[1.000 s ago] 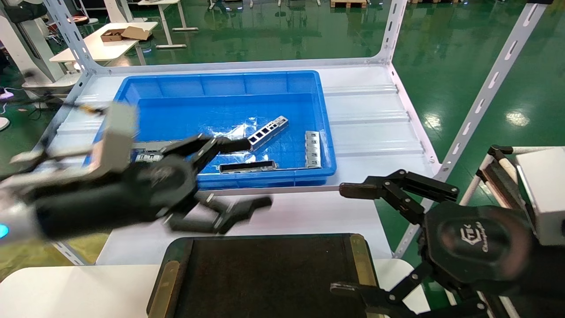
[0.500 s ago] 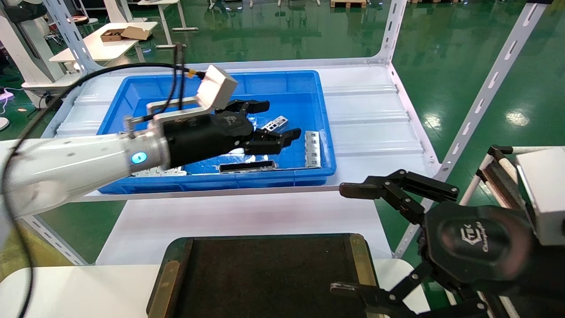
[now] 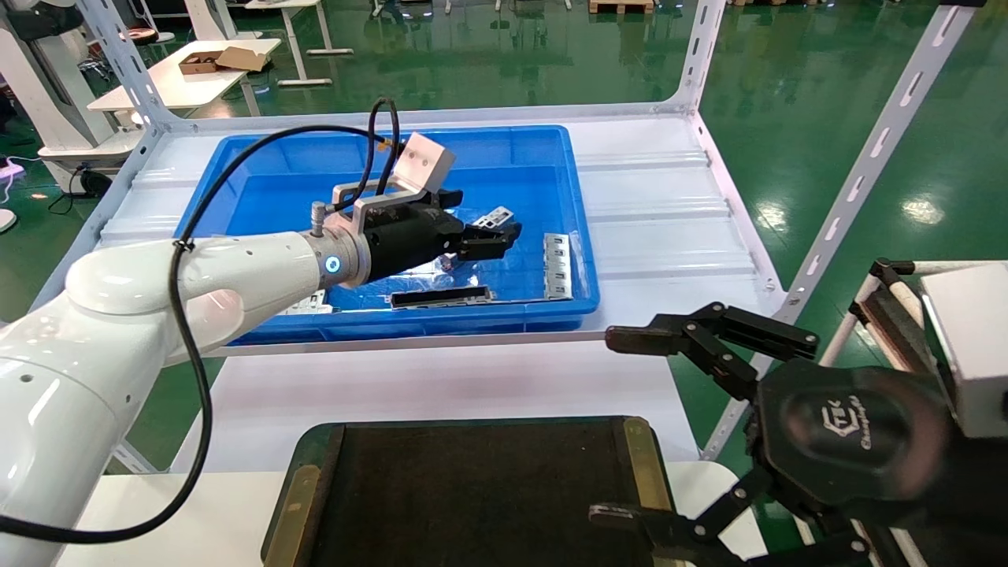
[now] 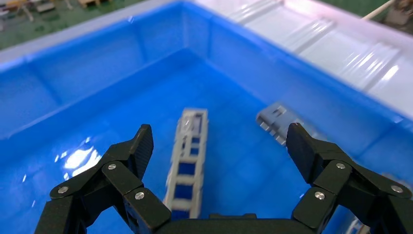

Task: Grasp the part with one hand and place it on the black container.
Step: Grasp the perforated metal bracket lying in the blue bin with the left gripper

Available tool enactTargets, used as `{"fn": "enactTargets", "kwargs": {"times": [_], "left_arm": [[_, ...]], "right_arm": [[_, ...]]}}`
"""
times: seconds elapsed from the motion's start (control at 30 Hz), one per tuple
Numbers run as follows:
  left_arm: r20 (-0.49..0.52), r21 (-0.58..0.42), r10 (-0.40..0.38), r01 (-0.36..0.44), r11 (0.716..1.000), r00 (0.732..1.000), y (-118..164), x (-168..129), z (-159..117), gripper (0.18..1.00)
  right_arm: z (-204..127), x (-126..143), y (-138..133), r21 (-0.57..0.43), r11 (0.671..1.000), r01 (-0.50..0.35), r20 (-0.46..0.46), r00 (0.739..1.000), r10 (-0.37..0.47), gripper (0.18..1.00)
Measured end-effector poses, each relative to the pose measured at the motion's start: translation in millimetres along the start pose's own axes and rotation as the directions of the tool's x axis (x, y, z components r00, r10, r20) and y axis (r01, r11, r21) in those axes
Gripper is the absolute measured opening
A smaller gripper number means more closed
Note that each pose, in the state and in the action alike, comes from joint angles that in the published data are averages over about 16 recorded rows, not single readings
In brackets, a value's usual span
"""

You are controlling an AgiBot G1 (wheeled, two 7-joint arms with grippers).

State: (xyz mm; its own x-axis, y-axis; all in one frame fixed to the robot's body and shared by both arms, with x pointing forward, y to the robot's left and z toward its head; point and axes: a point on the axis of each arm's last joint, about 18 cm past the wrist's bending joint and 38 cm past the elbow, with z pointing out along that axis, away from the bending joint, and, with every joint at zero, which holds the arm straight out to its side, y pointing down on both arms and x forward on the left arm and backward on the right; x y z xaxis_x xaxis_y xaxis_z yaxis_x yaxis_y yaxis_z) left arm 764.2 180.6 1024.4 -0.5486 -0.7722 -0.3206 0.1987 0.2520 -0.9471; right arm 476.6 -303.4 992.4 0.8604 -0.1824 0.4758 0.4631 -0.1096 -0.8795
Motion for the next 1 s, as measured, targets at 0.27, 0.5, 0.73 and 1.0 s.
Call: {"fn": "enactTargets", "kwargs": {"times": [0.27, 0.5, 0.73, 1.0], "left_arm": [[0.044, -0.038, -0.023, 0.025, 0.999, 0.999, 13.6, -1.3, 6.3, 0.993], [0.065, -0.056, -0.035, 0.039, 0.998, 0.997, 20.4, 0.1, 9.4, 0.962], [0.083, -0.07, -0.036, 0.042, 0.997, 0.996, 25.6, 0.8, 11.5, 0.888], [0.094, -0.082, -0.037, 0.045, 0.996, 0.995, 31.2, 2.5, 13.3, 0.747]], "right_arm": [[0.0, 0.0, 0.0, 0.0, 1.0, 0.0, 0.0, 1.0, 0.0, 0.992], [0.0, 0.0, 0.0, 0.0, 1.0, 0.0, 0.0, 1.0, 0.0, 0.952], [0.0, 0.0, 0.0, 0.0, 1.0, 0.0, 0.0, 1.0, 0.0, 0.867], [0.0, 0.0, 0.0, 0.0, 1.0, 0.0, 0.0, 1.0, 0.0, 0.708]]}}
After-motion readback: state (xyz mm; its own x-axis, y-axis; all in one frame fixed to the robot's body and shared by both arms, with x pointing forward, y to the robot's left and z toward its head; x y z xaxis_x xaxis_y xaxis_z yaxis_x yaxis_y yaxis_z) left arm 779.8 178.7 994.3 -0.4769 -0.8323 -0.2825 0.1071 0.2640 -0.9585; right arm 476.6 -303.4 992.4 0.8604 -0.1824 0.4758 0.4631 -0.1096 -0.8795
